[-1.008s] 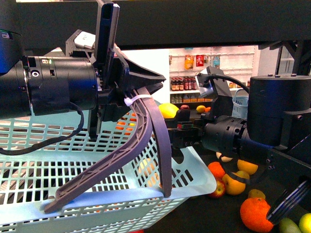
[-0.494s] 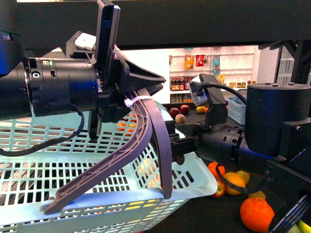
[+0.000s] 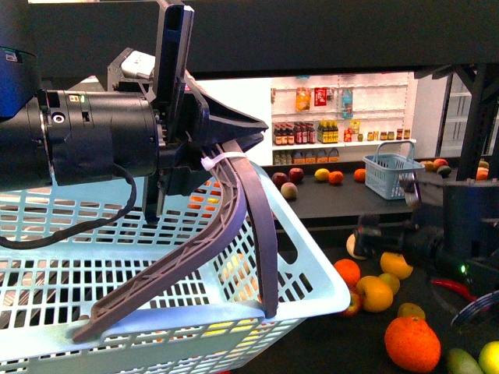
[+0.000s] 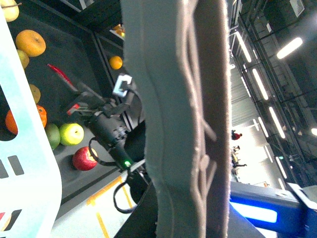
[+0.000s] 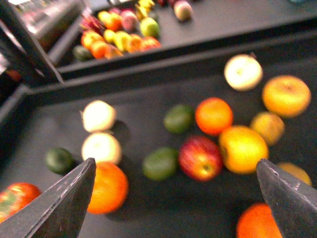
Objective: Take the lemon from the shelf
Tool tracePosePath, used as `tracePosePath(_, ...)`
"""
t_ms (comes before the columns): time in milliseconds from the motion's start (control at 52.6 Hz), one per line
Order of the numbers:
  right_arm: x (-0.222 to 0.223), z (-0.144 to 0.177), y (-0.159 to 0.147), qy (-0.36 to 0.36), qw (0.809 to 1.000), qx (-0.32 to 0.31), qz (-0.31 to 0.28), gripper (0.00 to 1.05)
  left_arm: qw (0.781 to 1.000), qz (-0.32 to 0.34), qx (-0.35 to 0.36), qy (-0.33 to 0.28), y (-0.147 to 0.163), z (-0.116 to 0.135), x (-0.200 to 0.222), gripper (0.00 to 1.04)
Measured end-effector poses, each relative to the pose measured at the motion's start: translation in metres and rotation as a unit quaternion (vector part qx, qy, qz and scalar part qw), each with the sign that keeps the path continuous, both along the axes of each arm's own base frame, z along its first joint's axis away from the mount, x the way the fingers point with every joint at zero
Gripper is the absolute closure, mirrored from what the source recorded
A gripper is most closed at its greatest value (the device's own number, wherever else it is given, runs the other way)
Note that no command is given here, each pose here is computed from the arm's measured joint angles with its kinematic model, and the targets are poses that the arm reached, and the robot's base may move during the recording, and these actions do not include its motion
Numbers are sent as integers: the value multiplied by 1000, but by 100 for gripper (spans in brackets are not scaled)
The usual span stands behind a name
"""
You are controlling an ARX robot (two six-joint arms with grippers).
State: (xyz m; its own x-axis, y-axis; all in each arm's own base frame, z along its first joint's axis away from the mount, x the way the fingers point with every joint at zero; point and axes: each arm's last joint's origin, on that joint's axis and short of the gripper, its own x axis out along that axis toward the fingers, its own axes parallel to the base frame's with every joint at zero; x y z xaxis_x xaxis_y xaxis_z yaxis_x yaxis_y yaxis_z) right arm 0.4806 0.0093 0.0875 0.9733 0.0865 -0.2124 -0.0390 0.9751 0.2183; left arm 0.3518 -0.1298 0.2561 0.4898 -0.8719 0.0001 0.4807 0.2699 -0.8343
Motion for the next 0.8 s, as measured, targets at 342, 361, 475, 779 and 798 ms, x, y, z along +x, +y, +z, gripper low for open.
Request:
tracePosePath(342,-8,-119,4,151,985,-84,31,7,1000,1,0,0,0,0,0,97)
tracePosePath(361,-8,-119,7,147,985,-86,39,7,1000,1,0,0,0,0,0,97)
tracePosePath(475,-7,-117,25,129,984,-97,77,7,1000,0,0,0,0,0,0,97)
tracePosePath(779,-25,-148,79,151,965,-88,195,7,1000,0,0,0,0,0,0,97)
tracePosePath(798,-26,-149,82,152,964,-87,200,7,1000,0,0,0,0,0,0,97)
